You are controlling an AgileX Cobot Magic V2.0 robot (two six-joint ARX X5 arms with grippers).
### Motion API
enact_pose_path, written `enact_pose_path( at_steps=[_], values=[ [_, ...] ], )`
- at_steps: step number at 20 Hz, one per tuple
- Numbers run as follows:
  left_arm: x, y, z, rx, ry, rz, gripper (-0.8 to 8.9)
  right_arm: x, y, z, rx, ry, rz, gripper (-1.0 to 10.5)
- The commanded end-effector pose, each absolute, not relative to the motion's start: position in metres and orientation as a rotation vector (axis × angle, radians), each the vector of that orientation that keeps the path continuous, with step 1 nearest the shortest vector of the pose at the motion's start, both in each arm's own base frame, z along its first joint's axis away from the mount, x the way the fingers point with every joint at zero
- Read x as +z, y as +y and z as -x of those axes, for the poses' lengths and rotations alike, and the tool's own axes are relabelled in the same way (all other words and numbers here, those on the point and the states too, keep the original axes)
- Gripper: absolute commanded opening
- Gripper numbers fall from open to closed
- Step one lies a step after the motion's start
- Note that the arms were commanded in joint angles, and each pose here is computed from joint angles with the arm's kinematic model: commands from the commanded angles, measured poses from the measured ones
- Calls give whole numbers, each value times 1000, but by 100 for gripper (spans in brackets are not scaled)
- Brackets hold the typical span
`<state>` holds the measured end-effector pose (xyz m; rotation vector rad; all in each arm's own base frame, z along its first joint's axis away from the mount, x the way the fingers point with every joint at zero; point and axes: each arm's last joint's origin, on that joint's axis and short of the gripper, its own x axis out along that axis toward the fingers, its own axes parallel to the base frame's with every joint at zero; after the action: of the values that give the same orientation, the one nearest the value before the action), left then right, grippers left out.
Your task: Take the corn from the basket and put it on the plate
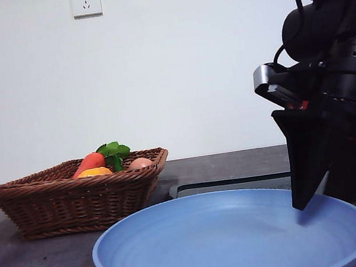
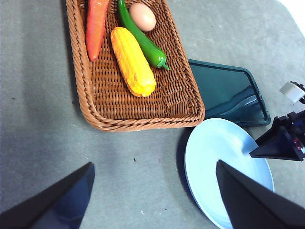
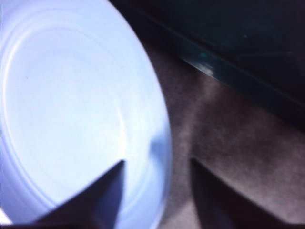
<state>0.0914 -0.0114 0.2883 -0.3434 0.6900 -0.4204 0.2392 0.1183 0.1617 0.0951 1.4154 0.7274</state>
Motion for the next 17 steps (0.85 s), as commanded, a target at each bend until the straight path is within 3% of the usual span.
enact_pose_path(
  at_steps=[1, 9, 17],
  values=[
    [295, -12, -92, -435, 662, 323, 414, 162, 125, -243, 749, 1394, -79, 39],
    [294, -15, -111, -462, 693, 320, 412, 170, 122, -238, 747, 1397, -85, 2],
    [309, -41, -173, -461, 754, 233, 412, 244, 100, -189, 789, 1232, -83, 2]
  ],
)
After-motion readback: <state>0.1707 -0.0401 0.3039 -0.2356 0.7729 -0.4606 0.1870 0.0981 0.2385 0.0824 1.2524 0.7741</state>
